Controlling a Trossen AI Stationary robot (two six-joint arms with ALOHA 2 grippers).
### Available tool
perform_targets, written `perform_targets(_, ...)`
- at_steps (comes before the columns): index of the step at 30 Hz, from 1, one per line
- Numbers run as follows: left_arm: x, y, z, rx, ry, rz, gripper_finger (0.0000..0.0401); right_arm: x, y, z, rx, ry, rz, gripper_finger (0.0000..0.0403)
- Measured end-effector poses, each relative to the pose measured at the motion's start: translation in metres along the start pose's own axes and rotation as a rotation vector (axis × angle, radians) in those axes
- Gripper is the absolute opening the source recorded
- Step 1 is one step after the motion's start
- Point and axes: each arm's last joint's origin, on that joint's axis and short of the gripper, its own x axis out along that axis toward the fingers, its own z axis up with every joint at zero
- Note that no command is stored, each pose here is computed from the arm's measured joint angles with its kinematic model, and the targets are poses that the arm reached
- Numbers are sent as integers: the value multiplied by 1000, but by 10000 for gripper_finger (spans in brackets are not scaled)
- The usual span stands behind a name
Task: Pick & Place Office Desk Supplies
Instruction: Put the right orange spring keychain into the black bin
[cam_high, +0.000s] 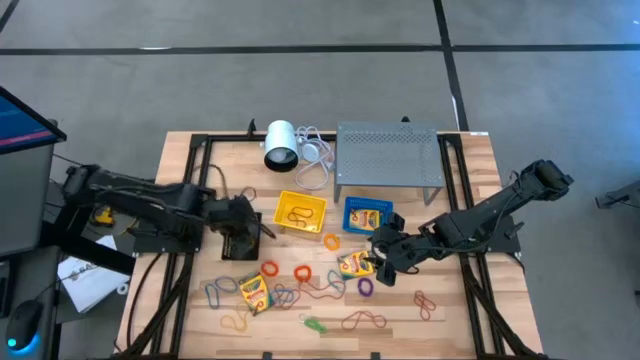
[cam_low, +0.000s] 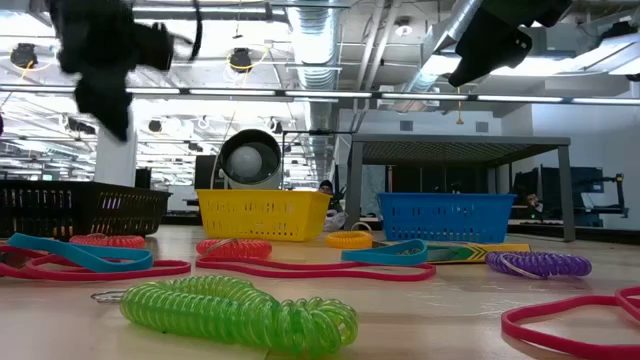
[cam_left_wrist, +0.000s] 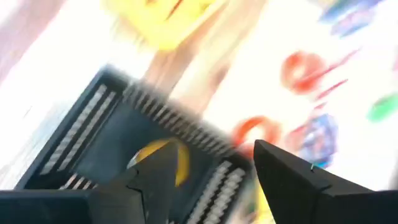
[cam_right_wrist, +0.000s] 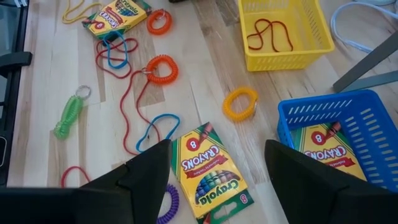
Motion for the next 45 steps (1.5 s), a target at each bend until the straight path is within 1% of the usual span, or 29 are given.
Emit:
perform_targets(3,-17,-10,8,48,-125,-219,203,0,0,0,-1,1,-1,253)
perform_targets(6,-29,-29,16,162,-254,-442,204,1,-2,1,-6,-2,-4,253)
perform_targets(8,-32,-42,19,262,-329,-523,203,1,-2,2,-3,-2,-7,253)
perform_targets(9,-31,-46,18,310,-342,-535,201,2,-3,2,-1,-2,-9,253)
perform_targets(10,-28,-49,18,353,-347,-534,198,2,-3,2,-1,-2,-9,253)
perform_targets(12,-18,-53,16,403,-313,-510,190,2,-3,2,2,-2,-9,253)
perform_targets(19,28,-60,16,487,-172,-394,168,2,-3,2,12,-3,-7,253)
perform_targets(23,52,-62,13,536,-101,-332,174,2,-3,2,18,-3,-8,253)
perform_targets(26,61,-63,13,554,-92,-320,186,1,-2,2,19,-1,-6,253)
perform_targets(31,62,-67,17,597,-124,-329,209,1,-2,2,19,-1,-6,253)
perform_targets(33,59,-70,21,595,-153,-313,218,1,-2,1,18,1,-8,253)
perform_targets(36,52,-74,27,627,-163,-291,228,1,-2,1,17,2,-8,253)
perform_targets(38,45,-78,32,645,-169,-275,231,1,-2,1,17,2,-8,253)
perform_targets(43,31,-82,42,643,-152,-222,228,1,-2,1,17,2,-8,253)
perform_targets(45,32,-85,44,641,-132,-211,225,1,-2,1,17,2,-8,253)
